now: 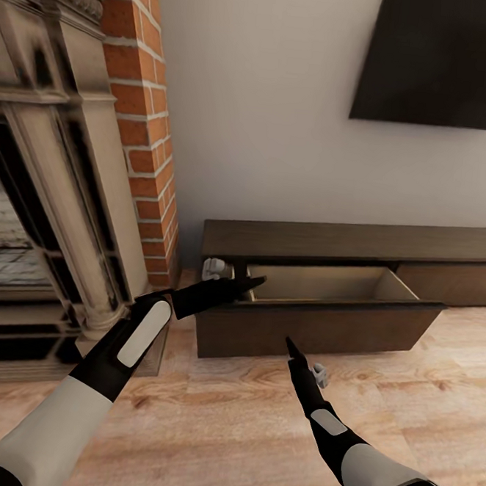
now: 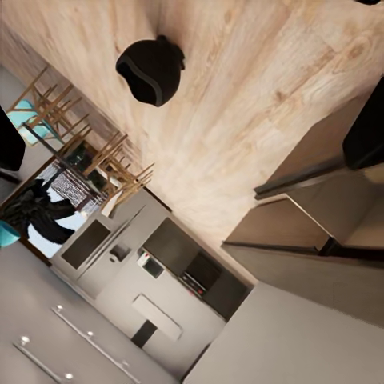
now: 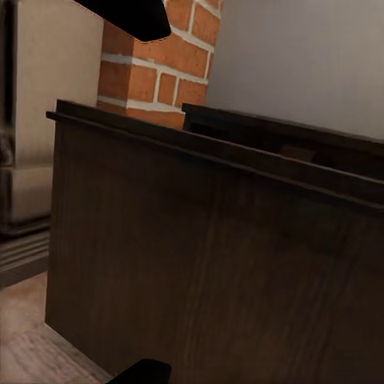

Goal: Place each of the two pumpkins and all three candles from the living room inside a cabinet in the living room (use any cabinet), then make sure every cabinet is closed, and position the cauldron so it is next to a table in the living room.

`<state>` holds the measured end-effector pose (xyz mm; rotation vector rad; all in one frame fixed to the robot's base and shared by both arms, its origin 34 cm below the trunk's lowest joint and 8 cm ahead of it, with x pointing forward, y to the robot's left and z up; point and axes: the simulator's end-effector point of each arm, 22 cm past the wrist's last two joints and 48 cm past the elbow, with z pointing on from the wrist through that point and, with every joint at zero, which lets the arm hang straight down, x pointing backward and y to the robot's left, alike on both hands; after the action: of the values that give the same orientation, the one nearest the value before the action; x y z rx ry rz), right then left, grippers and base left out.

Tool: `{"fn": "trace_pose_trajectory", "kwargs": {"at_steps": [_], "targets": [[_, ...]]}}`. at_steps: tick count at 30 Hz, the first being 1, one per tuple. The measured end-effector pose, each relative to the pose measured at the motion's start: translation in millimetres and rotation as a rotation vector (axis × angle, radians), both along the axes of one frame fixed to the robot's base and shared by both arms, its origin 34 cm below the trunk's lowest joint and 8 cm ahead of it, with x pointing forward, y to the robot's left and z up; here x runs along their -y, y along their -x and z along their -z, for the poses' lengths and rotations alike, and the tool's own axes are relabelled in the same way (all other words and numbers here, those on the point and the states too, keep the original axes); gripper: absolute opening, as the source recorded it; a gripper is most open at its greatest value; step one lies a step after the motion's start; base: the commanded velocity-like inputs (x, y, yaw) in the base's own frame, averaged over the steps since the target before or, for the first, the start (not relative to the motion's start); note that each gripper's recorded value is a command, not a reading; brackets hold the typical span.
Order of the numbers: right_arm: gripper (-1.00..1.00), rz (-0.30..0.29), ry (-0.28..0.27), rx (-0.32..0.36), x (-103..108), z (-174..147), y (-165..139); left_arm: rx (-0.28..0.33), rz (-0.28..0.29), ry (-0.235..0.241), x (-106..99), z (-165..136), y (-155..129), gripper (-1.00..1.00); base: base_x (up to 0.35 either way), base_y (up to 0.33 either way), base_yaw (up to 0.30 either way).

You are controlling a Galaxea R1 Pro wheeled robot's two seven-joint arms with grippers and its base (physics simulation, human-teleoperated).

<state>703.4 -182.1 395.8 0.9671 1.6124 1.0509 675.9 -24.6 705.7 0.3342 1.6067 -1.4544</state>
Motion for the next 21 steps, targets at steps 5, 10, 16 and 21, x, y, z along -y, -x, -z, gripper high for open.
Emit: {"fn": "trace_pose_trajectory", "kwargs": {"at_steps": [5, 10, 16, 21], "targets": [[1.00, 0.000, 0.000, 0.021, 0.0, -13.5, -2.1, 0.021, -0.008, -0.002, -5.5, -12.4, 1.9, 1.00, -0.004, 0.000, 0.000], [1.00, 0.000, 0.000, 0.041, 0.1, -26.8, -3.9, 0.041, -0.011, -0.004, -7.6, -24.6, 5.6, 1.00, -0.001, 0.000, 0.000], [1.00, 0.001, 0.000, 0.065, 0.3, -42.6, -5.7, 0.065, -0.018, -0.013, -13.2, -37.3, 9.3, 1.00, 0.000, 0.000, 0.000], [1.00, 0.003, 0.000, 0.084, 0.8, -55.6, -6.8, 0.080, -0.033, -0.032, -22.4, -43.6, 10.0, 1.00, 0.000, 0.000, 0.000]]}}
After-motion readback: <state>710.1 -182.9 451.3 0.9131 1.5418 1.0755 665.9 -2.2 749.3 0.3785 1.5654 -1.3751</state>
